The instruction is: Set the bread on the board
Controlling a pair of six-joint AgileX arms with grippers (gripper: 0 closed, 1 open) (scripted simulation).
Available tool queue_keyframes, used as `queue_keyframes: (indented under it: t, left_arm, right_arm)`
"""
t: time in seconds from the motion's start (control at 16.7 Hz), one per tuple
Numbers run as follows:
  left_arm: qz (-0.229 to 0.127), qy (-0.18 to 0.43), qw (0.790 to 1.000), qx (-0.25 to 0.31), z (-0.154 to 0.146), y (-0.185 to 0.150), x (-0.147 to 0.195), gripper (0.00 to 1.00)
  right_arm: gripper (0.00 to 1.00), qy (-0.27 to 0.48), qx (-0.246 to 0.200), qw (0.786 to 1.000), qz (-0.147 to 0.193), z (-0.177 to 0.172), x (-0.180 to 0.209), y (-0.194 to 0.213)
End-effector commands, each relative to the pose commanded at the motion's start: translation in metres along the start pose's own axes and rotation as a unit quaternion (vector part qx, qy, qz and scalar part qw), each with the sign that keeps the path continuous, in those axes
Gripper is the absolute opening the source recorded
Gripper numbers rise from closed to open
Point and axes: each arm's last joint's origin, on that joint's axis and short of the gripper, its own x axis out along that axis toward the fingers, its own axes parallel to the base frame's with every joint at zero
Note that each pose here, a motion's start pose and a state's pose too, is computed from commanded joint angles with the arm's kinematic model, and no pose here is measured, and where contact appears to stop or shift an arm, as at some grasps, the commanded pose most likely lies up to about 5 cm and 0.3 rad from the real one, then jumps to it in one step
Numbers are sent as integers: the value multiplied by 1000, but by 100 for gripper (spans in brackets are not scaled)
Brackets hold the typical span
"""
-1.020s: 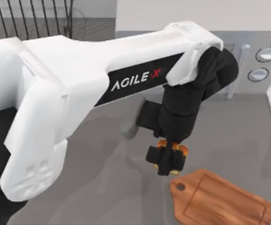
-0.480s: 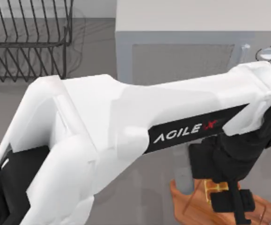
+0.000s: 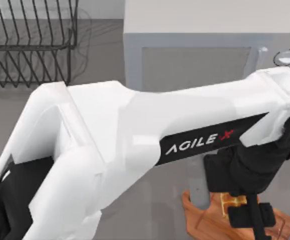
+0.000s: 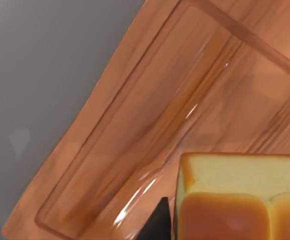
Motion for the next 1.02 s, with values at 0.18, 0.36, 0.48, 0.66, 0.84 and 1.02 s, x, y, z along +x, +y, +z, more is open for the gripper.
queue_keyframes:
  t: [0.18,0.36,0.48,0.66,0.84,1.02]
  left_arm:
    - [0,-1,1000,-3,0,-1,7,0]
    - [1,-1,1000,-2,-1,0,16,0]
    - [2,1,1000,0,-2,1,21,0]
    - [1,7,1000,0,-2,1,27,0]
    - [-3,9,1000,0,-3,1,34,0]
    - [-1,1,1000,1,-3,2,43,0]
  right_arm:
    - [100,0,0,1000,0,0,0,0]
    - [100,0,0,1000,0,0,0,0]
    - [100,0,0,1000,0,0,0,0]
    - [100,0,0,1000,0,0,0,0]
    - [100,0,0,1000,0,0,0,0]
    - [100,0,0,1000,0,0,0,0]
